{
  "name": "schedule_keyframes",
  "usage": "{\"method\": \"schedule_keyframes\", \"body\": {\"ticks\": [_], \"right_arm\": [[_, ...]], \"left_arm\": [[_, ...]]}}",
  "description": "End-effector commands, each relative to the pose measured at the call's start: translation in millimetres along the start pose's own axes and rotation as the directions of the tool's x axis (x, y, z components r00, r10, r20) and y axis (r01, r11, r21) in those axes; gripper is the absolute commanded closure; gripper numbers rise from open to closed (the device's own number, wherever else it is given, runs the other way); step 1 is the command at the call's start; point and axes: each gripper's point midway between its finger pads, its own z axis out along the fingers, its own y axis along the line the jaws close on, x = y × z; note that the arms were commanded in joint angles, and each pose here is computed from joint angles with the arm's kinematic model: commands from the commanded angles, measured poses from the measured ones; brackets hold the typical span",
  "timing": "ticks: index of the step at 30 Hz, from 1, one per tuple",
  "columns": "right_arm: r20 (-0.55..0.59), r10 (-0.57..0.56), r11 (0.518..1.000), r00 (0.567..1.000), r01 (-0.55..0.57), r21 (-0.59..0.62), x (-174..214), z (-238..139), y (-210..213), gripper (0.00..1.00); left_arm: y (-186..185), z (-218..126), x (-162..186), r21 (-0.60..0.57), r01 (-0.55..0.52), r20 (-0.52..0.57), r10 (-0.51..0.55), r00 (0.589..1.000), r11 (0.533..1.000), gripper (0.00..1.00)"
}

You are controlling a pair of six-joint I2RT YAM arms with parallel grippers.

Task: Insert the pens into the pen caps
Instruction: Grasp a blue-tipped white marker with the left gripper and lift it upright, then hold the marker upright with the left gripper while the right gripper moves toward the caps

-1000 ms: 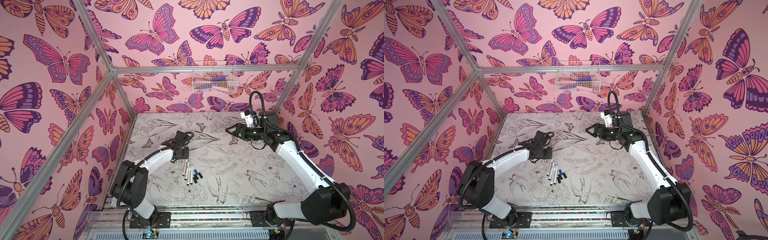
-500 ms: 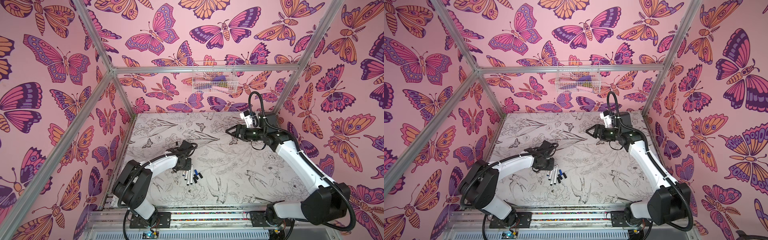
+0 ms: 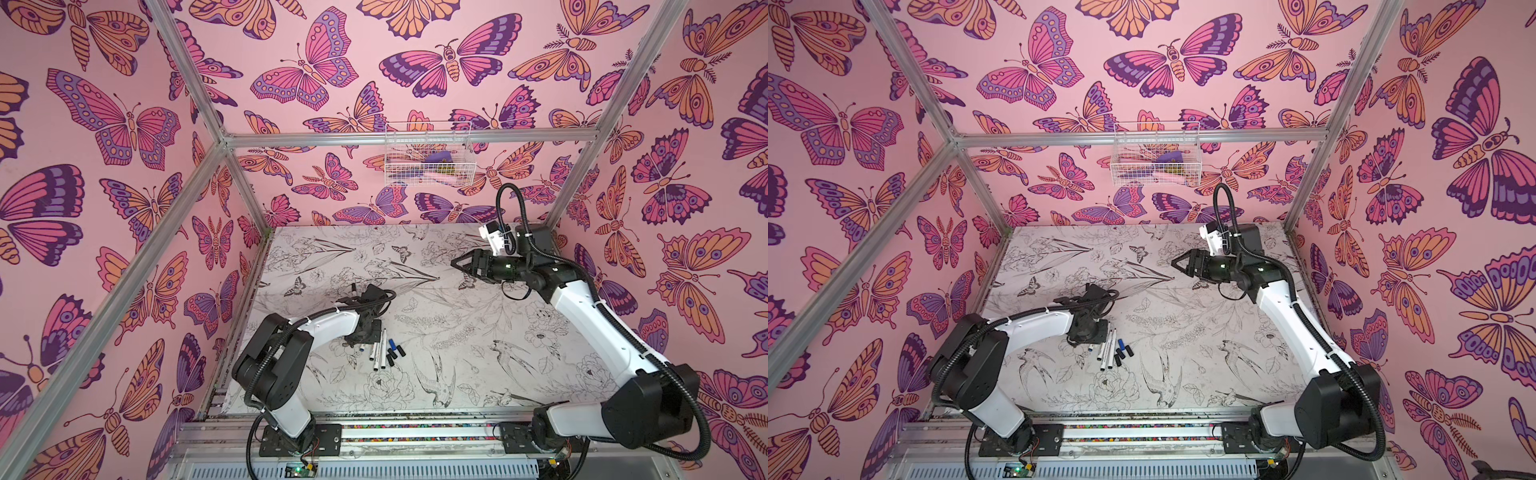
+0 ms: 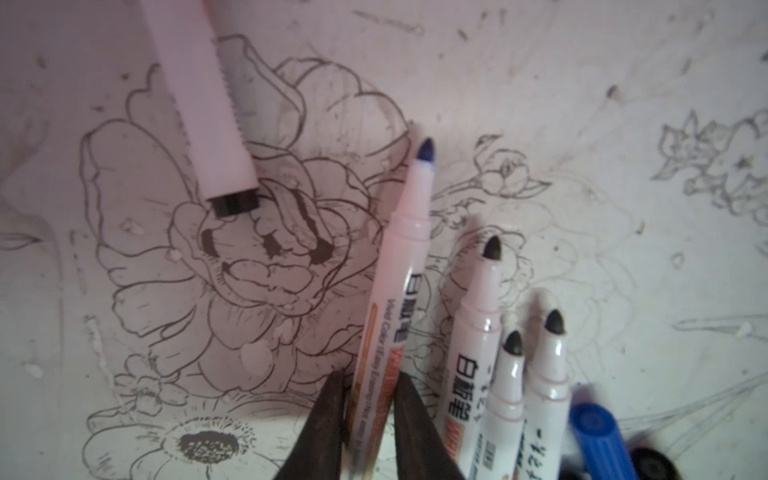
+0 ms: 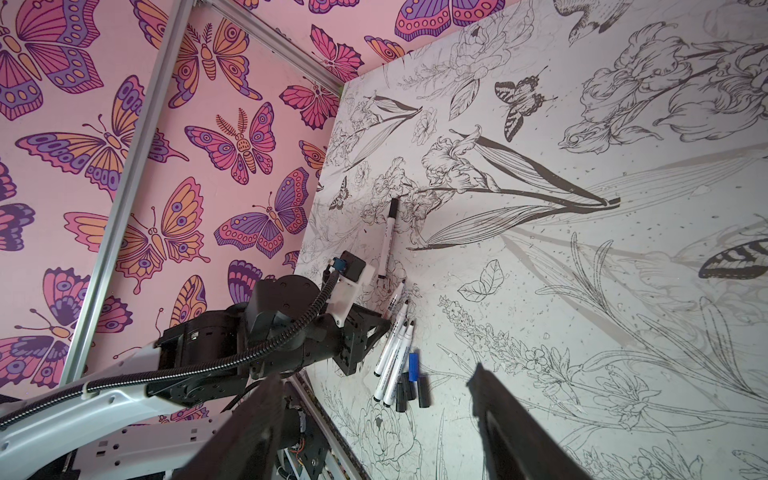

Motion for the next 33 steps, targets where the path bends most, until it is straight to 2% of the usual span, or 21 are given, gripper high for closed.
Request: {"method": "schedule_keyframes", "body": {"ticks": [1, 5, 9, 12, 15, 17, 20, 28, 33], "right_arm": [[-0.01, -0.029, 1.0, 1.0, 0.028, -0.012, 0.7, 1.5, 4.1, 0.28], [-0.01, -0.022, 1.0, 1.0, 0.022, 0.008, 3.1, 3.9, -1.7, 0.28], [-0.031, -0.033, 0.999, 0.999, 0.034, 0.026, 13.3, 12.8, -3.7, 0.28], [-0.072, -0.038, 0.999, 0.997, 0.04, 0.024, 28.4, 27.2, -2.7, 0.27], [-0.12, -0.055, 0.998, 0.991, 0.058, 0.022, 43.5, 42.9, 0.7, 0.27], [-0.145, -0.083, 0.996, 0.986, 0.086, 0.014, 52.7, 54.9, 6.2, 0.28], [-0.165, -0.122, 0.993, 0.979, 0.121, -0.015, 61.6, 69.9, 19.3, 0.28], [-0.151, -0.108, 0.994, 0.983, 0.102, -0.049, 57.9, 94.6, 31.7, 0.32], [-0.152, -0.109, 0.993, 0.982, 0.102, -0.055, 54.2, 100.2, 33.8, 0.39]], "left_arm": [[6.9, 11.0, 20.9, -0.027, 0.008, -0.07, -0.01, 0.997, 1.0, 0.85], [3.3, 5.8, 15.4, -0.011, 0.011, -0.051, -0.011, 0.999, 1.0, 0.99], [-16.3, -22.2, -12.2, 0.073, 0.004, 0.046, -0.008, 0.999, 0.997, 1.0], [-39.6, -57.7, -41.8, 0.177, -0.04, 0.184, 0.007, 0.983, 0.983, 1.0], [-64.6, -94.6, -65.7, 0.304, -0.111, 0.329, 0.005, 0.944, 0.946, 1.0], [-84.0, -114.5, -74.4, 0.406, -0.165, 0.403, -0.014, 0.915, 0.899, 1.0], [-107.6, -134.1, -79.8, 0.5, -0.243, 0.481, -0.033, 0.876, 0.831, 1.0], [-144.6, -164.9, -74.9, 0.595, -0.395, 0.574, -0.026, 0.818, 0.7, 1.0], [-151.5, -172.5, -69.2, 0.592, -0.441, 0.602, -0.006, 0.798, 0.675, 1.0]]}}
